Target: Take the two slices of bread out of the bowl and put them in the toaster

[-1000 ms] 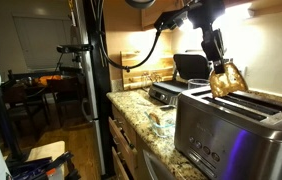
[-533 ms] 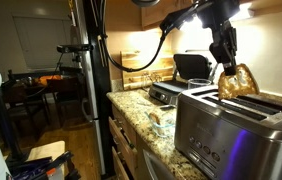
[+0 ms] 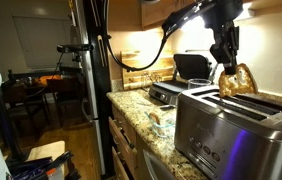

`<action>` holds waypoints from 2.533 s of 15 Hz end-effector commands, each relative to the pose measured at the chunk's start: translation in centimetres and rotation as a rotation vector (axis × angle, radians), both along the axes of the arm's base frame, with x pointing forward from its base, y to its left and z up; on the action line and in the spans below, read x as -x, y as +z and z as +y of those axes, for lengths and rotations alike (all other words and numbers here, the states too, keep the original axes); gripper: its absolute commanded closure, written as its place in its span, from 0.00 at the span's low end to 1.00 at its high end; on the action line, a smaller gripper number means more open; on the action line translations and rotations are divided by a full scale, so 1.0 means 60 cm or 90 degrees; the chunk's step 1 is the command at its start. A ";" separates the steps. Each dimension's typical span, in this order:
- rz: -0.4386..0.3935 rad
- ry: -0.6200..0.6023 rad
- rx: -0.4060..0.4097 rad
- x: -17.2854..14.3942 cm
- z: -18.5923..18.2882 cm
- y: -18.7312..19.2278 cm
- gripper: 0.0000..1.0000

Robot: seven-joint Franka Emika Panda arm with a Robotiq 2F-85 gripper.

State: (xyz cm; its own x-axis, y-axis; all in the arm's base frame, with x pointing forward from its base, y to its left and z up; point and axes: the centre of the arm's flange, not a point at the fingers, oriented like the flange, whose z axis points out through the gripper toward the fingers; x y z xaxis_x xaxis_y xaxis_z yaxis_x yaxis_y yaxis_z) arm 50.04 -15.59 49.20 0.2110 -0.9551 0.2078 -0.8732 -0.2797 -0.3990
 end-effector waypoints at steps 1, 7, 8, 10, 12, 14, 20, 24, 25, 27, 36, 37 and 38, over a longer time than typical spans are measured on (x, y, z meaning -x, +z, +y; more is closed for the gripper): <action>-0.020 0.001 -0.009 0.007 -0.009 -0.008 0.91; -0.017 -0.001 -0.031 0.002 -0.020 -0.037 0.91; -0.016 -0.001 -0.034 0.002 -0.022 -0.041 0.91; -0.017 -0.003 -0.040 0.001 -0.024 -0.049 0.90; -0.018 -0.002 -0.043 0.002 -0.026 -0.055 0.90; -0.017 0.000 -0.046 0.002 -0.025 -0.059 0.61; -0.008 0.006 -0.038 0.005 -0.019 -0.057 0.28; 0.014 0.040 -0.023 0.008 -0.002 -0.050 0.03; 0.023 0.052 -0.015 0.008 0.007 -0.046 0.01; 0.045 0.078 0.001 0.007 0.027 -0.041 0.00; 0.163 0.169 0.056 0.014 0.113 -0.022 0.00; 0.175 0.167 0.056 0.015 0.124 -0.021 0.00; 0.184 0.169 0.053 0.014 0.133 -0.021 0.00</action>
State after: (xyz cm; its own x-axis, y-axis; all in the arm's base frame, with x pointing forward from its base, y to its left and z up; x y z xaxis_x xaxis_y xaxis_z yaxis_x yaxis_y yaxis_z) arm 50.24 -9.41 46.70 0.5029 -0.8426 0.1926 -0.8323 -0.5322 -0.1551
